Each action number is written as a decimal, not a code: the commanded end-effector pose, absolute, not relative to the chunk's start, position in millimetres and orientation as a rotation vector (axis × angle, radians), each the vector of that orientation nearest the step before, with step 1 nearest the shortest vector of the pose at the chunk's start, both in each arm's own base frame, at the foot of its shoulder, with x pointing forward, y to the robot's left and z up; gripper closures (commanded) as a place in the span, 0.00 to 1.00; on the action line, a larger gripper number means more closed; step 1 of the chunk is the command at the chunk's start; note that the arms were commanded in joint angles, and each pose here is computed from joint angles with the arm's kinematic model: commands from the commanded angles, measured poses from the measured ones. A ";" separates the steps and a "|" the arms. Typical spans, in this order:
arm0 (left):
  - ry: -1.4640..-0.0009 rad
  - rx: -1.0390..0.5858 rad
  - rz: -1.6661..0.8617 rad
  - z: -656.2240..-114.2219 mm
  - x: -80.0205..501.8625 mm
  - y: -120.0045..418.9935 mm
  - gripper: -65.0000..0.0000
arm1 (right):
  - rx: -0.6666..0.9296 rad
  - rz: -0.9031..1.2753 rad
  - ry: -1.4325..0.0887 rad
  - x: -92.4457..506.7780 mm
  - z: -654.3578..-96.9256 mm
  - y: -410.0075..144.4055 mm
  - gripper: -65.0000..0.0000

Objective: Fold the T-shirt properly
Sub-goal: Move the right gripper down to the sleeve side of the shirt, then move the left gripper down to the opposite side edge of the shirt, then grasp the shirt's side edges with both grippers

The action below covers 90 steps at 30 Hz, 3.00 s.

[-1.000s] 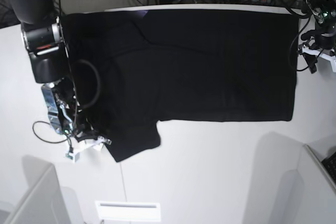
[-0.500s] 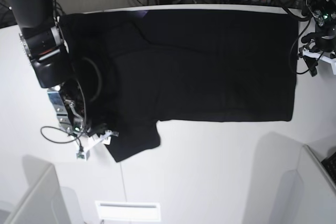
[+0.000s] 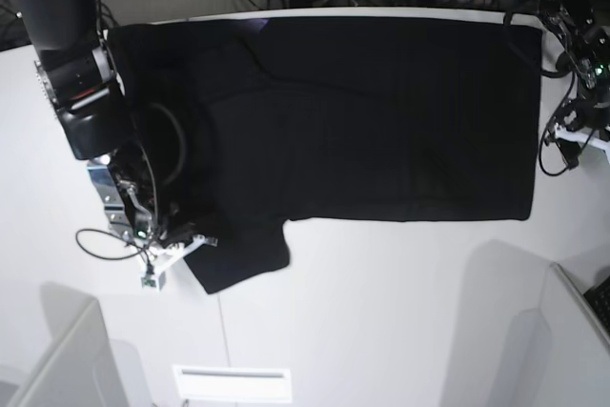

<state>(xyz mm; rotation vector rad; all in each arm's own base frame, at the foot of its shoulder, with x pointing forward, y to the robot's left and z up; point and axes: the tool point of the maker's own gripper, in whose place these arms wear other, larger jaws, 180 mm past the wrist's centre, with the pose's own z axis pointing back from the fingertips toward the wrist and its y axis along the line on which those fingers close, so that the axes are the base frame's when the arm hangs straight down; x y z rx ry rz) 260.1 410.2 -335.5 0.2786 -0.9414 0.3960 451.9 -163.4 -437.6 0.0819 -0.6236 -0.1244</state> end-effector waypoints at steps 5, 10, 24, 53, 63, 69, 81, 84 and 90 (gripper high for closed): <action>-0.969 0.254 0.358 -326.8 296.2 414.3 0.28 | 0.092 -0.125 -0.631 459.3 -428.2 -163.2 1.00; -0.930 0.202 0.369 -342.6 323.1 414.3 0.29 | 0.093 -0.125 -0.631 459.3 -428.2 -162.2 1.00; -0.865 0.114 0.329 -360.0 377.9 395.8 0.30 | 0.093 -0.125 -0.631 459.3 -428.2 -162.2 1.00; -0.726 0.036 0.309 -428.8 387.2 364.0 0.41 | 0.095 -0.125 -0.632 459.5 -427.8 -161.8 1.00; -0.734 0.037 0.304 -426.2 388.9 363.6 1.00 | 0.097 -0.125 -0.638 459.9 -426.9 -161.6 1.00; -0.803 0.058 0.267 -406.1 393.4 363.1 1.00 | 0.116 -0.180 -0.676 464.6 -421.6 -168.7 1.00; -0.899 0.097 0.186 -374.8 392.8 357.1 1.00 | 0.214 -0.231 -0.771 460.7 -398.5 -158.8 1.00; -0.944 0.085 0.211 -362.6 390.4 359.8 1.00 | 0.213 -0.231 -0.762 456.6 -403.0 -158.5 1.00; -0.990 0.035 0.241 -354.8 376.6 354.0 1.00 | 0.230 -0.216 -0.778 453.0 -399.2 -152.2 1.00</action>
